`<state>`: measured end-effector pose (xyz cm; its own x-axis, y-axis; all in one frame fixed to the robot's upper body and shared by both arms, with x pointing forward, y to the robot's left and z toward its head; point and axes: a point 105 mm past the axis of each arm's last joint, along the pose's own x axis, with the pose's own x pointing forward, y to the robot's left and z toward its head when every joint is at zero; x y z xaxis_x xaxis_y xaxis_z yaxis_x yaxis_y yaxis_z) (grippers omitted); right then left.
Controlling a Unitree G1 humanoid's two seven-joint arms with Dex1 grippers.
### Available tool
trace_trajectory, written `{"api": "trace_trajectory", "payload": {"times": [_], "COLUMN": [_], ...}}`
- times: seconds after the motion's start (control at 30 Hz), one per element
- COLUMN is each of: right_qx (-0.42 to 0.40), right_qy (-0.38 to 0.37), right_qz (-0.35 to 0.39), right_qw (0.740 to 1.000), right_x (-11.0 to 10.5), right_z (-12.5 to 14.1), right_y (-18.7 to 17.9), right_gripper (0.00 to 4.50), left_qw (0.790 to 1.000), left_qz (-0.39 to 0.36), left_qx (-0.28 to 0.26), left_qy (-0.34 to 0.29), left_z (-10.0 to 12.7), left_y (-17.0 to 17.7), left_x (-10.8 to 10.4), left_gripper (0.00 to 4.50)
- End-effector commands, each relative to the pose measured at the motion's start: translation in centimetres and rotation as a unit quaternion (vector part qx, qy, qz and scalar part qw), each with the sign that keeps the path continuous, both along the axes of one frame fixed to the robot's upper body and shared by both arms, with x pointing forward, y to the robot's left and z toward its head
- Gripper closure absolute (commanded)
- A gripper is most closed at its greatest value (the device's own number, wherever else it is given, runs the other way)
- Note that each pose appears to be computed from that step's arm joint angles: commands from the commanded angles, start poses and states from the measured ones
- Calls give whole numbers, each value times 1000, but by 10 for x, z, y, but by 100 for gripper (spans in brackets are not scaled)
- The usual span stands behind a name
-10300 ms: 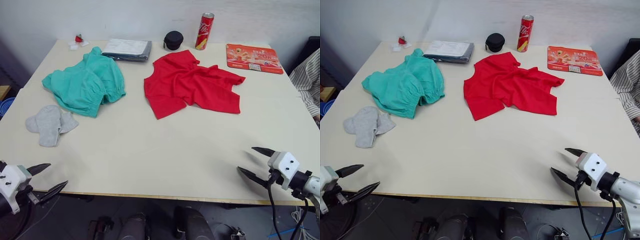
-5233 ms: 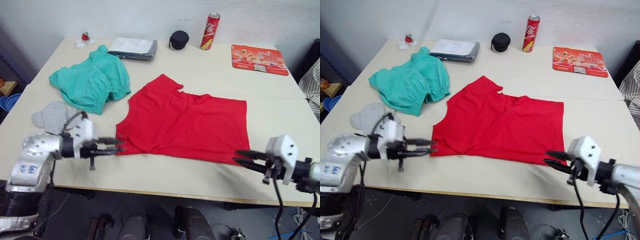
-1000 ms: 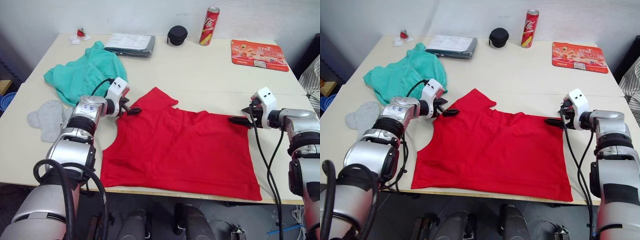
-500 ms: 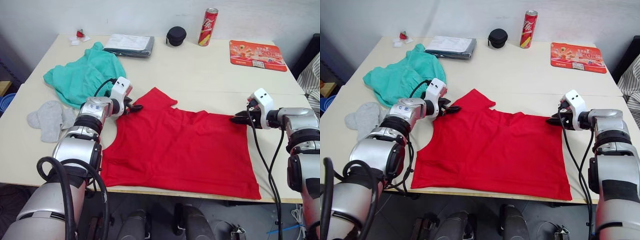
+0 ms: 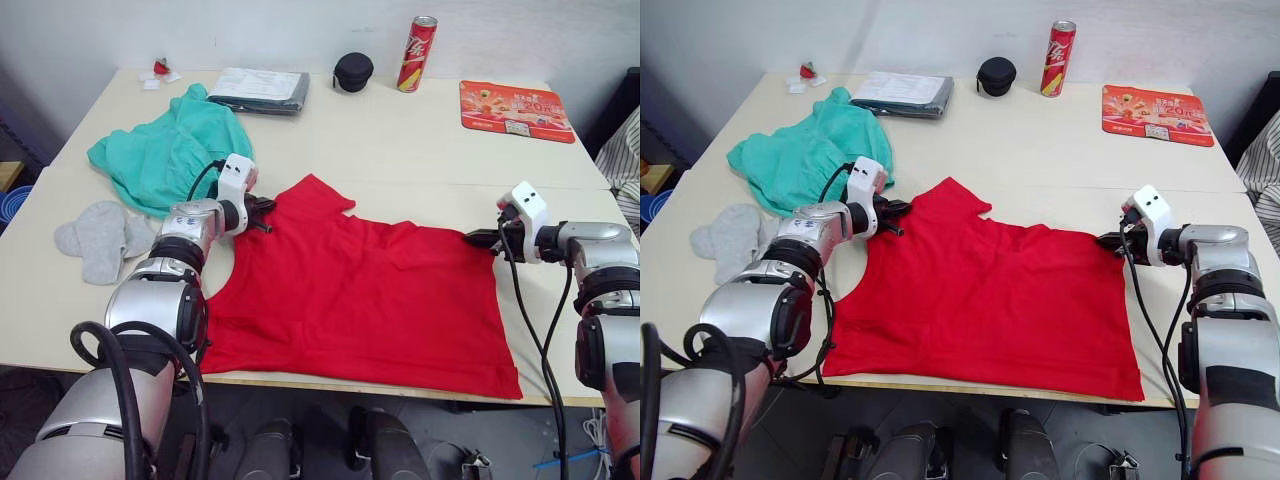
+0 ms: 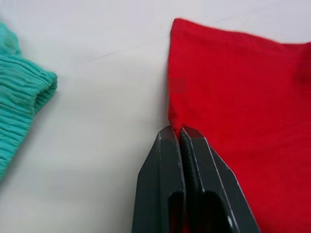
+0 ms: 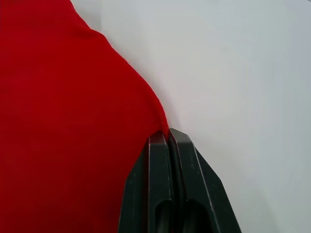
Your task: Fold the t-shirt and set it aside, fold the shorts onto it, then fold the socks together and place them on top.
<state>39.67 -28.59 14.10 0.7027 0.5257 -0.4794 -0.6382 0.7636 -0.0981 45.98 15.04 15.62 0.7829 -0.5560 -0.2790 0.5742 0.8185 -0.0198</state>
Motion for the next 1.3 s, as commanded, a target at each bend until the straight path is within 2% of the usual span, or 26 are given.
{"api": "trace_trajectory", "payload": {"times": [0.03, 0.23, 0.4, 0.47, 0.57, 0.83, 1.1, 1.27, 1.3], "right_qx": [9, 17, 37, 44, 47, 42, 4, -13, -17], "right_qy": [-41, -66, -86, -90, -88, -69, -63, -79, -86], "right_qz": [-5, -1, 1, -1, 8, 35, 36, 4, -2], "right_qw": [999, 998, 996, 995, 995, 996, 997, 997, 996], "right_x": [-4, -12, -18, -22, -29, -53, -63, -63, -62], "right_z": [20, 27, 33, 32, 26, 0, -25, -29, -28], "right_y": [-14, -24, -29, -32, -34, -30, -25, -33, -35], "right_gripper": [450, 450, 450, 450, 450, 450, 450, 450, 432], "left_qw": [999, 998, 996, 996, 996, 994, 989, 987, 987], "left_qz": [-15, -39, -58, -51, -57, -81, -112, -125, -126], "left_qx": [-17, -9, 22, 12, 11, 29, 55, 68, 67], "left_qy": [-33, -43, -59, -69, -73, -72, -75, -72, -71], "left_z": [15, 18, 14, 18, 17, 0, -19, -24, -24], "left_y": [11, 21, 30, 36, 41, 55, 56, 63, 64], "left_x": [-2, -8, -13, -14, -17, -31, -46, -56, -57], "left_gripper": [445, 445, 445, 445, 445, 445, 445, 445, 449]}}
